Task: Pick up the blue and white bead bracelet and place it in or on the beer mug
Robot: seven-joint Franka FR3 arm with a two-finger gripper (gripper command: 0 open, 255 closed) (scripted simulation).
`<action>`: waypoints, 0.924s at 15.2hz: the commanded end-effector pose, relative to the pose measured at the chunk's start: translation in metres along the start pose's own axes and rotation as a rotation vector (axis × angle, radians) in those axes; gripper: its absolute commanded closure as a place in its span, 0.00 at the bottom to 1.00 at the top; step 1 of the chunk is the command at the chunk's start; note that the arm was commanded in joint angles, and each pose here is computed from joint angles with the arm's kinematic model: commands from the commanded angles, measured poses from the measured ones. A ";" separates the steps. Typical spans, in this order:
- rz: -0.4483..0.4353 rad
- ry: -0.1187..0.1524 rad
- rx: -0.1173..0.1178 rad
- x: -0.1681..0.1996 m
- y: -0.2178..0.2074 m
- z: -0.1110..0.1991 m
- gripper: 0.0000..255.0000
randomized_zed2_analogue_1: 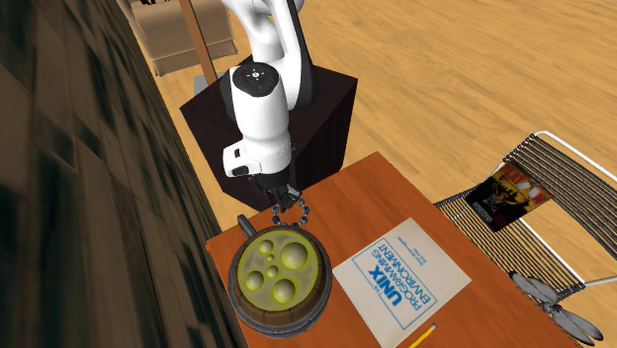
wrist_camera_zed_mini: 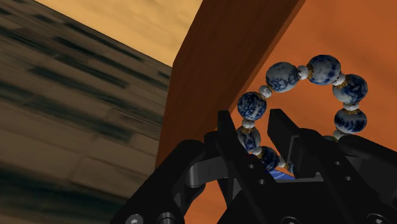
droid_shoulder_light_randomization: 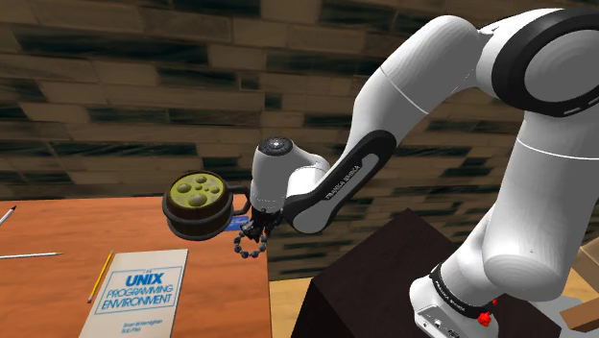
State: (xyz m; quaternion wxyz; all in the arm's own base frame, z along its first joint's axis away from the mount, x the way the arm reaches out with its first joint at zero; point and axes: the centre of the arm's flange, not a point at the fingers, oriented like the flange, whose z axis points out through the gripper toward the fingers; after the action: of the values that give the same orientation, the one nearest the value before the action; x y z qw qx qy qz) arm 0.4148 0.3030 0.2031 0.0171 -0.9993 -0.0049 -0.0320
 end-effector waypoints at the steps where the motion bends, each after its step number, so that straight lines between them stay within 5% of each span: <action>1: 0.000 0.000 0.000 0.000 0.000 0.000 1.00; 8: 0.000 0.000 0.000 0.000 0.000 0.000 1.00; 14: 0.000 0.000 0.000 0.002 -0.001 -0.032 1.00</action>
State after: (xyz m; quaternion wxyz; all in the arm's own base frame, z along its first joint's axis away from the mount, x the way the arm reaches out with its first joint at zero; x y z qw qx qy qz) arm 0.4153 0.3031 0.2303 0.0172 -0.9993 -0.0049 -0.0322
